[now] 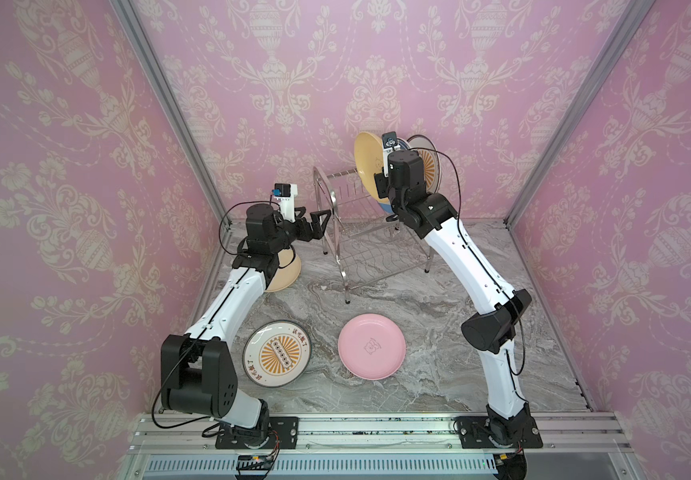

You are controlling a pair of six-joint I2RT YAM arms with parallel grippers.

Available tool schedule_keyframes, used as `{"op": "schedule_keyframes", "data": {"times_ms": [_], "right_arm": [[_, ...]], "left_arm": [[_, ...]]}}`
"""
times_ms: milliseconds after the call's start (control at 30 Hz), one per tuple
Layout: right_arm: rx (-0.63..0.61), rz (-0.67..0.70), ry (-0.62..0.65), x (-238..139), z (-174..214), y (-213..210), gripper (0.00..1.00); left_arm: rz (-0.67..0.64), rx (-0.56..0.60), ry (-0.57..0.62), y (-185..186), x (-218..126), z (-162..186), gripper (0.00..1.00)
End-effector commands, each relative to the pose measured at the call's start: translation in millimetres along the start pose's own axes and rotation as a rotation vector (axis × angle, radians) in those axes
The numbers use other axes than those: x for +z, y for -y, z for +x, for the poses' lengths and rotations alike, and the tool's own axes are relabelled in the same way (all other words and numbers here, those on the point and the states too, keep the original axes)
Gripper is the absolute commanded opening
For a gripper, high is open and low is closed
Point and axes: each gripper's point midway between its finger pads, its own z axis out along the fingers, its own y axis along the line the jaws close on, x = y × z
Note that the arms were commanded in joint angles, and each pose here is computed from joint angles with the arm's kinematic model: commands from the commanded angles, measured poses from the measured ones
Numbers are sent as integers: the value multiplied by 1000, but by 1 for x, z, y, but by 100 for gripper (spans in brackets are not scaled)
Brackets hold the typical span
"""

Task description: Load the plates into the dish rack

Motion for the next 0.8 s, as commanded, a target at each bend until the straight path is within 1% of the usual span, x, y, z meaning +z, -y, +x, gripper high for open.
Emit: {"op": "schedule_keyframes", "data": {"times_ms": [0,267,500,567,667,767], "right_arm": [[-61,-8,-114,12,40,-6,0],[-84,-8,-156,12,61,-6,0],[-104,-23,-144,14,60,-3,0],[-118,-29,-154,14,63,-3,0],[-125,-36,-168,14,68,-3,3],[-126,-34,-187,15,74,-3,2]], "left_arm": [[-7,25,-2,-1,-1,-4,99],[-16,42,-20,-3,-1,-2,99],[-19,32,-28,-8,7,-1,99],[-27,35,-24,-9,8,-1,99],[-37,38,-28,-12,9,0,99],[-39,35,-41,-14,11,4,99]]}}
